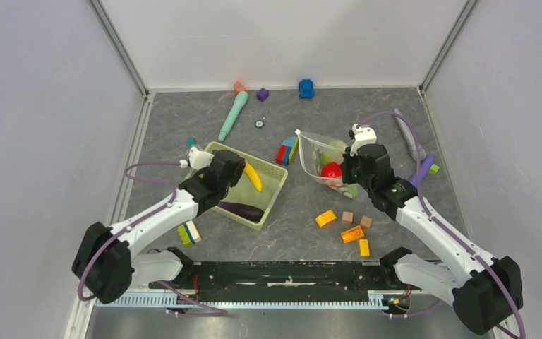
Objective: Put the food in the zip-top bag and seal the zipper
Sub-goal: Pick up the fake fruit from the bin, then place the fake fruit in the zipper food storage bag.
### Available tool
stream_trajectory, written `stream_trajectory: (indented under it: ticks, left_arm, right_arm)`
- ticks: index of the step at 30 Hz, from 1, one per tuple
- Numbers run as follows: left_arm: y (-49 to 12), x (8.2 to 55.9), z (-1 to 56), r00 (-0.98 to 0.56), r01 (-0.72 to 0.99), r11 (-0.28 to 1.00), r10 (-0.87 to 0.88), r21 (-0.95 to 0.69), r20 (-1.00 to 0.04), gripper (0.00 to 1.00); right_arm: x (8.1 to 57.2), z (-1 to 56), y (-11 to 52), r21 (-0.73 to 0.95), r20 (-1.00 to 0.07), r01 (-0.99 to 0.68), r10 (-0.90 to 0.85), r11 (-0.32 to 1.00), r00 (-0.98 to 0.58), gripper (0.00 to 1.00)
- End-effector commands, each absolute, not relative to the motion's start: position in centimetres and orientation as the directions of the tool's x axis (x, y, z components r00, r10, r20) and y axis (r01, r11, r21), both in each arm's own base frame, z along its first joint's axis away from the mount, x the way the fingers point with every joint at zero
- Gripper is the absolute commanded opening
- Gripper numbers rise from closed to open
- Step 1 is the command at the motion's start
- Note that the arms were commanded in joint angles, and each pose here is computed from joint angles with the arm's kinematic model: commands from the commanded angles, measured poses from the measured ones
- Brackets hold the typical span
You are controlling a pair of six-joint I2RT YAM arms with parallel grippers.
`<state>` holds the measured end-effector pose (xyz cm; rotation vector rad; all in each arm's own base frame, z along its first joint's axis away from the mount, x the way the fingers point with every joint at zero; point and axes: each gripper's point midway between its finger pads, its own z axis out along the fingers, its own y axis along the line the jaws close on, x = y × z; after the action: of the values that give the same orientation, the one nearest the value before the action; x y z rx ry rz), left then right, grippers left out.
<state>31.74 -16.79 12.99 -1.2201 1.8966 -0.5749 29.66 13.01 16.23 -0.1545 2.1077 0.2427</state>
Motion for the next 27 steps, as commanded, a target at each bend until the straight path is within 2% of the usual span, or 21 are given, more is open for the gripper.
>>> stream_trajectory:
  ticks: [1, 5, 8, 11, 19, 27]
  left_arm:
    - [-18.0, 32.7, 18.9, -0.261, -0.296, 0.546, -0.835, -0.784, -0.484, 0.02]
    - [-21.0, 32.8, 23.1, -0.307, -0.097, 0.578, -0.792, -0.81, -0.528, 0.02]
    - [-22.4, 32.9, 25.3, -0.289, -0.035, 0.628, -0.751, -0.777, -0.594, 0.02]
    - [-24.4, 32.8, 27.1, -0.291, 0.0, 0.629, -0.744, -0.777, -0.602, 0.02]
    - [-29.1, 33.9, 30.2, -0.216, -0.031, 0.565, -0.809, -0.825, -0.546, 0.02]
    - [-31.7, 35.6, 28.8, -0.144, -0.171, 0.544, -0.839, -0.822, -0.525, 0.02]
  right_arm:
    - [30.1, 18.5, 14.1, 0.14, -0.887, -0.258, 0.005, 0.956, -0.462, 0.04]
    - [30.1, 18.6, 14.5, 0.162, -0.888, -0.266, 0.023, 0.95, -0.458, 0.04]
    - [30.0, 18.8, 15.1, 0.193, -0.889, -0.283, 0.045, 0.939, -0.456, 0.04]
    - [29.9, 19.2, 15.8, 0.223, -0.892, -0.312, 0.064, 0.924, -0.447, 0.04]
    - [29.7, 19.6, 16.6, 0.291, -0.886, -0.321, 0.127, 0.901, -0.447, 0.05]
    - [29.5, 20.1, 17.0, 0.324, -0.888, -0.334, 0.163, 0.885, -0.429, 0.05]
